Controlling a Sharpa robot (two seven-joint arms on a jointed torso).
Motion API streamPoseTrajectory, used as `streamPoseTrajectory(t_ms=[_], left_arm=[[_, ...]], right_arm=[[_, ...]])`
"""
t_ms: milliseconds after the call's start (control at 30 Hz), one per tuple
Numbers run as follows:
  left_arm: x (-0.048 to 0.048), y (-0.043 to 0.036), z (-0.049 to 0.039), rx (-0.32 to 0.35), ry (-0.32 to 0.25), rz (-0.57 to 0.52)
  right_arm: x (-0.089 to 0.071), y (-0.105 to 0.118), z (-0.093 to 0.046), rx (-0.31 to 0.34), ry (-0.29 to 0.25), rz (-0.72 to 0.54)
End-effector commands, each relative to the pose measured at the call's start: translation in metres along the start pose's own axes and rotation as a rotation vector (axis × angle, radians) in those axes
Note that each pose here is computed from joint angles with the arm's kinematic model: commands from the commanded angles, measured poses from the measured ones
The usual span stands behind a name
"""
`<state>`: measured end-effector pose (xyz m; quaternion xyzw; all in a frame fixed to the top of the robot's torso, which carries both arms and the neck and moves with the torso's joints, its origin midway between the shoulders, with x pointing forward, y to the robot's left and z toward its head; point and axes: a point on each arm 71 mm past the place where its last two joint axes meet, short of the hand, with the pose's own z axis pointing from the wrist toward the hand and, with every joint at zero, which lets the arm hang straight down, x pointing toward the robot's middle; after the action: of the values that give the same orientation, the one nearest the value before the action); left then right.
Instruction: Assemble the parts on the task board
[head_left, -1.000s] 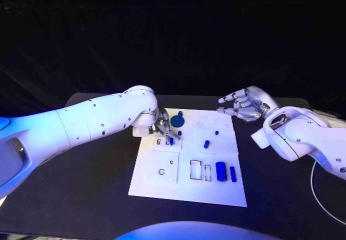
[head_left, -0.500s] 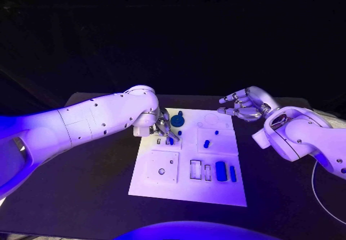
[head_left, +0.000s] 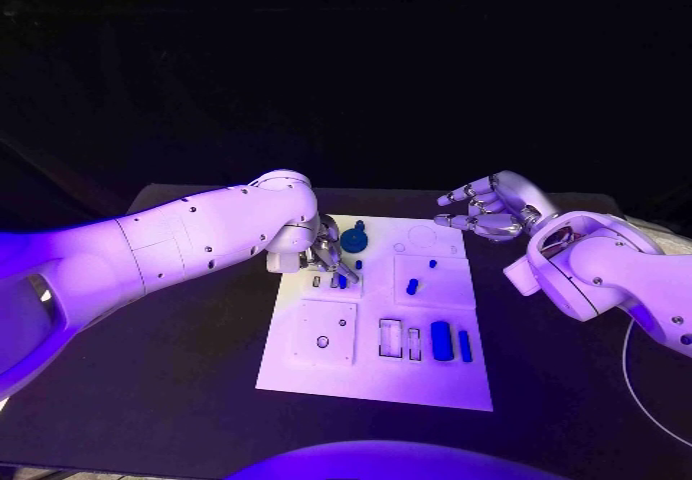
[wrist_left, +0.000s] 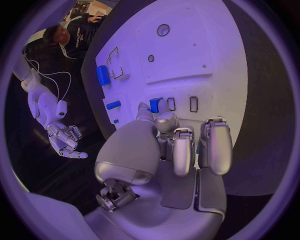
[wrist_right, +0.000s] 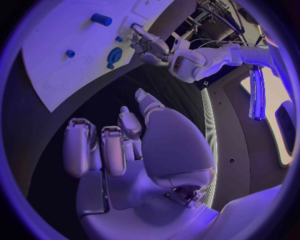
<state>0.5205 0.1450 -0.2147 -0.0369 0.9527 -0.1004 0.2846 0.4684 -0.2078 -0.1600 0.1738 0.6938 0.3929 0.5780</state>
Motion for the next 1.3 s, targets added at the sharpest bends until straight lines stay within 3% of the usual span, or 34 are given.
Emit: streamPoseTrajectory(t_ms=[33,833,1067,1300], left_arm=[[0.001,0.0042,0.0,-0.076,0.013,0.017],[0.0032,0.0039,0.0037,-0.091,0.011,0.038],[0.0066,0.0054,0.0046,-0.074,0.058,0.005],[0.0076,0.0058,0.0043,-0.062,0.06,-0.019]], right_arm=[[0.0016,0.0007,-0.0002,-0.005,0.012,-0.012],[0.0025,0.0006,-0.0007,-0.005,0.019,-0.012],[0.003,0.0007,-0.0012,-0.005,0.023,-0.011],[0.0034,0.0009,-0.0015,-0.006,0.026,-0.01]])
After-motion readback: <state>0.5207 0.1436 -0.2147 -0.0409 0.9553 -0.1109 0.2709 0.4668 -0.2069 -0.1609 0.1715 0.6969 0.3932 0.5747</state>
